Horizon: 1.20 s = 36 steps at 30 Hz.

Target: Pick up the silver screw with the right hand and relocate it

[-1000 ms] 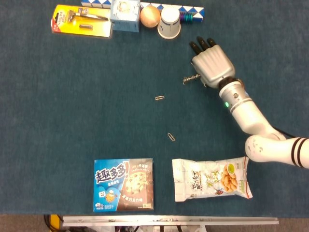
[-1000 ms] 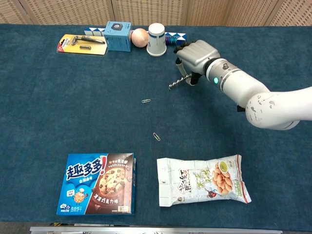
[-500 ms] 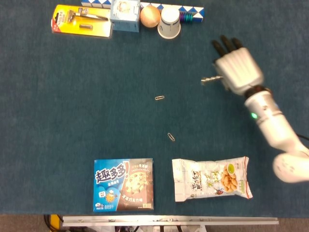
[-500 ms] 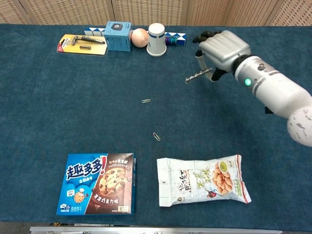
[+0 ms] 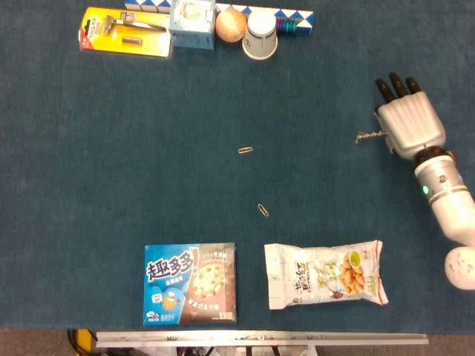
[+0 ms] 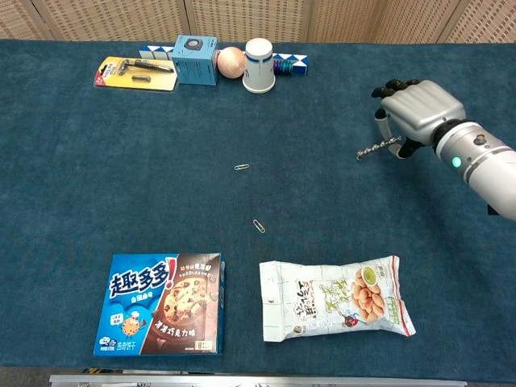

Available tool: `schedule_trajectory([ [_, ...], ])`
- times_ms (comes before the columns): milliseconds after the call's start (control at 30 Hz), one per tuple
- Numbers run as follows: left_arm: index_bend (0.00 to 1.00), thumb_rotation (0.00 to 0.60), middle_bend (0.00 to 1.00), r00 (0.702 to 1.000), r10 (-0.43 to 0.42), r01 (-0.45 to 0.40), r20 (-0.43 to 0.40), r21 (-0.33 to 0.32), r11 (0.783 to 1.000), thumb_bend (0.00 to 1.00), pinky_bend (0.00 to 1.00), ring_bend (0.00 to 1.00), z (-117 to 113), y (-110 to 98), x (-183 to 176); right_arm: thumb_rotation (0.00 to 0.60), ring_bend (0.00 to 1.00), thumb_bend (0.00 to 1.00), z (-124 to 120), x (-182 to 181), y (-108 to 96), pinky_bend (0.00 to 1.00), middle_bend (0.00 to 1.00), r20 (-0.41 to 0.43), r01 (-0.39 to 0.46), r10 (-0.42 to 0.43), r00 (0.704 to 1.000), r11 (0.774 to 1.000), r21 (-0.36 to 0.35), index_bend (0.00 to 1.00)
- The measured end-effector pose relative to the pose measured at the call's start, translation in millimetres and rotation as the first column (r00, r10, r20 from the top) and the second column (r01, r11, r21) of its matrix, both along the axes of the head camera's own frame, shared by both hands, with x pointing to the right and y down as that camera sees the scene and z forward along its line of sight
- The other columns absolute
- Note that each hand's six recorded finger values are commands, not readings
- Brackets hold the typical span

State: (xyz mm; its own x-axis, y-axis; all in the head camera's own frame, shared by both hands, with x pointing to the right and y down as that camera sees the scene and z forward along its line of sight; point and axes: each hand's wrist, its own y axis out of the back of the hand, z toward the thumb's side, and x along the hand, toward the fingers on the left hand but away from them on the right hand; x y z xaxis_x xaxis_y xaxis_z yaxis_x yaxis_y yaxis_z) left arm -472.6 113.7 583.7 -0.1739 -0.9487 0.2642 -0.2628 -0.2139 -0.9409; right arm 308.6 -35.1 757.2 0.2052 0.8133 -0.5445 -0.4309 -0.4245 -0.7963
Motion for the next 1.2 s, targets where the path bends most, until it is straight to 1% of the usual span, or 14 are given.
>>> schedule_trajectory([
  [67, 0.52, 0.600, 0.43, 1.000, 0.001, -0.001, 0.000, 0.000, 1.000, 0.00, 0.60, 0.46, -0.1, -0.1, 0.0, 0.600, 0.00, 0.24, 3.1, 0.1, 0.8, 0.14, 0.13, 0.003, 0.000, 0.000, 1.000, 1.000, -0.003, 0.54],
  [133, 0.52, 0.600, 0.43, 1.000, 0.003, -0.003, 0.001, 0.002, 1.000, 0.00, 0.60, 0.46, -0.5, 0.0, 0.2, 0.600, 0.00, 0.13, 4.5, -0.5, 1.9, 0.14, 0.13, 0.009, 0.004, -0.004, 1.000, 1.000, -0.004, 0.41],
  [233, 0.52, 0.600, 0.43, 1.000, 0.006, -0.006, -0.002, 0.003, 1.000, 0.00, 0.60, 0.46, -0.9, 0.5, 1.2, 0.600, 0.00, 0.01, 2.8, -0.6, 3.7, 0.14, 0.13, 0.016, 0.010, -0.010, 1.000, 1.000, 0.001, 0.25],
  [300, 0.52, 0.600, 0.43, 1.000, 0.009, -0.009, -0.003, 0.001, 1.000, 0.00, 0.60, 0.46, -0.8, 0.7, 2.1, 0.600, 0.00, 0.00, -1.3, -0.2, 5.0, 0.14, 0.13, 0.024, 0.012, -0.012, 1.000, 1.000, 0.007, 0.19],
  [367, 0.52, 0.600, 0.43, 1.000, 0.013, -0.013, -0.002, -0.001, 1.000, 0.00, 0.60, 0.46, -0.4, 0.9, 2.9, 0.600, 0.00, 0.00, -7.0, 0.5, 6.4, 0.13, 0.13, 0.034, 0.013, -0.013, 0.999, 1.000, 0.015, 0.15],
  [467, 0.52, 0.600, 0.43, 1.000, 0.018, -0.017, 0.002, -0.007, 1.000, 0.00, 0.60, 0.46, 1.0, 0.7, 4.2, 0.600, 0.00, 0.00, -22.5, 3.0, 8.7, 0.13, 0.13, 0.057, 0.012, -0.015, 0.998, 0.999, 0.046, 0.15],
  [533, 0.52, 0.600, 0.43, 1.000, 0.021, -0.021, 0.004, -0.012, 1.000, 0.00, 0.60, 0.46, 2.6, 0.1, 5.6, 0.600, 0.00, 0.00, -37.2, 7.2, 10.9, 0.13, 0.13, 0.075, 0.008, -0.014, 0.997, 0.997, 0.080, 0.15],
  [667, 0.52, 0.600, 0.43, 0.999, 0.029, -0.029, 0.013, -0.023, 0.999, 0.00, 0.60, 0.46, 6.4, -0.6, 8.6, 0.600, 0.00, 0.00, -71.1, 23.0, 18.2, 0.13, 0.13, 0.113, -0.016, -0.002, 0.994, 0.987, 0.158, 0.20],
  [767, 0.52, 0.600, 0.43, 0.999, 0.040, -0.039, 0.024, -0.034, 0.999, 0.00, 0.60, 0.46, 10.0, -1.3, 12.2, 0.600, 0.00, 0.00, -97.3, 43.5, 27.6, 0.13, 0.13, 0.140, -0.052, 0.022, 0.990, 0.975, 0.216, 0.23],
  [900, 0.52, 0.600, 0.43, 0.998, 0.056, -0.054, 0.035, -0.049, 0.997, 0.00, 0.60, 0.46, 16.1, -2.7, 18.5, 0.600, 0.00, 0.00, -127.0, 80.7, 45.8, 0.13, 0.13, 0.187, -0.144, 0.095, 0.978, 0.952, 0.269, 0.26],
  [1000, 0.52, 0.600, 0.43, 0.998, 0.059, -0.056, 0.039, -0.061, 0.997, 0.00, 0.60, 0.46, 20.4, -4.0, 20.1, 0.600, 0.00, 0.00, -137.8, 103.6, 59.7, 0.13, 0.13, 0.227, -0.219, 0.157, 0.961, 0.935, 0.280, 0.26],
  [1200, 0.52, 0.600, 0.43, 0.997, 0.057, -0.052, 0.058, -0.085, 0.995, 0.00, 0.60, 0.46, 30.1, -7.6, 20.4, 0.600, 0.00, 0.00, -138.7, 143.6, 86.3, 0.13, 0.14, 0.281, -0.337, 0.264, 0.923, 0.907, 0.254, 0.27],
])
